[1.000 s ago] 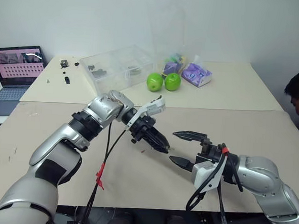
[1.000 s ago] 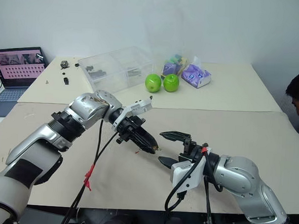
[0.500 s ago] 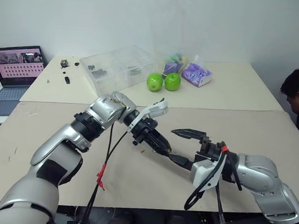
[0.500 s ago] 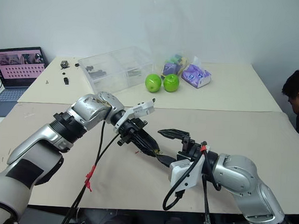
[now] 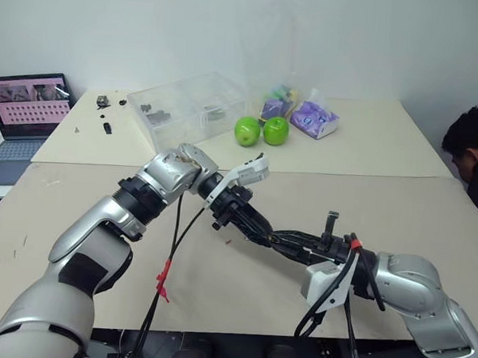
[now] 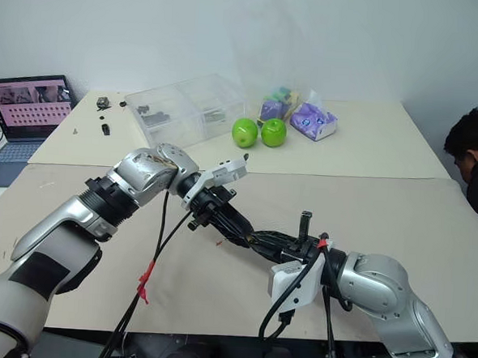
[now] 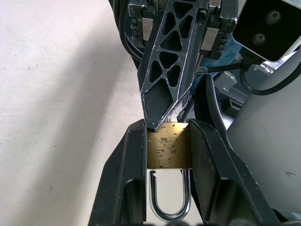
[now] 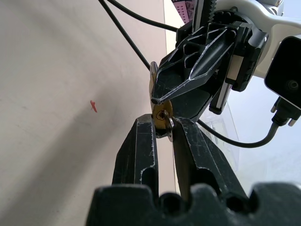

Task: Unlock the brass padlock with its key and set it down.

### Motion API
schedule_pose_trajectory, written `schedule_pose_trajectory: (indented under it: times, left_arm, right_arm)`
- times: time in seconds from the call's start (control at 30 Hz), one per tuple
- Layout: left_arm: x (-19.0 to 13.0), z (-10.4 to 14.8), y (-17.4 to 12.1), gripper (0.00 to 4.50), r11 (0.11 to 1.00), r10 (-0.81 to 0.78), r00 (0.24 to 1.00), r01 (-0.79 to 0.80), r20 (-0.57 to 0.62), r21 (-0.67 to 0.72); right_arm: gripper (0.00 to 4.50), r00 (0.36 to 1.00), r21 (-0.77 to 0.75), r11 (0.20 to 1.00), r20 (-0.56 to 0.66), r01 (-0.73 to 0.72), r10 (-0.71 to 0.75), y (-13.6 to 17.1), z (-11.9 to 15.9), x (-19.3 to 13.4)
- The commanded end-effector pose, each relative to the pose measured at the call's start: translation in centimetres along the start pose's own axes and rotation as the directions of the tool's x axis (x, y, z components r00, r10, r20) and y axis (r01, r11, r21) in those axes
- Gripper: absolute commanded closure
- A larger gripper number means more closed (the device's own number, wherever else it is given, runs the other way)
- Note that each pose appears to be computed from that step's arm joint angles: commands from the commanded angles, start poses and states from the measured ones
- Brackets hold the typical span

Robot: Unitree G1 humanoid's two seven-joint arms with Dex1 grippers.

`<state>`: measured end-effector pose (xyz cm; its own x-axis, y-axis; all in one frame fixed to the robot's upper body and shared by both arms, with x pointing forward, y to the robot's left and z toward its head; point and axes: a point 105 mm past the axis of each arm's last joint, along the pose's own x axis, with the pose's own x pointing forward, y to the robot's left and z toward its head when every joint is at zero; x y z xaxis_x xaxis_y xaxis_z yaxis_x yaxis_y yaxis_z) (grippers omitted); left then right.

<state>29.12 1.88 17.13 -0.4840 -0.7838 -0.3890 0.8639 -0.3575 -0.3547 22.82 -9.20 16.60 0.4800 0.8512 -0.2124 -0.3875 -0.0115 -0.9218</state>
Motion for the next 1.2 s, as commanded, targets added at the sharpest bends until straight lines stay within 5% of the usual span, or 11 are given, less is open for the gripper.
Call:
schedule_pose_trajectory:
  times: [0.03, 0.3, 0.37, 0.43, 1.2]
  left_arm:
    - [0.2, 0.6, -0.2, 3.69, 0.999, -0.014, 1.0, 0.015, -0.011, 0.033]
    - [0.3, 0.6, -0.2, 3.69, 0.999, -0.017, 1.0, 0.018, -0.009, 0.034]
    - [0.3, 0.6, -0.2, 3.69, 0.999, -0.019, 1.0, 0.019, -0.008, 0.034]
    - [0.3, 0.6, -0.2, 3.69, 0.999, -0.02, 1.0, 0.02, -0.008, 0.034]
    - [0.4, 0.9, 0.2, 3.69, 0.998, -0.012, 1.0, 0.014, -0.028, 0.059]
  right_arm:
    - [3.98, 0.997, -0.04, 0.997, 0.047, 0.069, -0.067, -1.5, 1.5, -0.2]
    - [3.98, 0.996, -0.026, 0.997, 0.047, 0.072, -0.071, -1.6, 1.6, -0.2]
    - [3.29, 0.996, -0.028, 0.997, 0.047, 0.077, -0.075, -1.8, 1.6, -0.2]
    - [3.07, 0.996, -0.039, 0.996, 0.044, 0.077, -0.076, -1.8, 1.5, -0.2]
    - [3.07, 0.996, -0.021, 0.997, 0.065, 0.069, -0.067, -1.5, 2.5, 0.0]
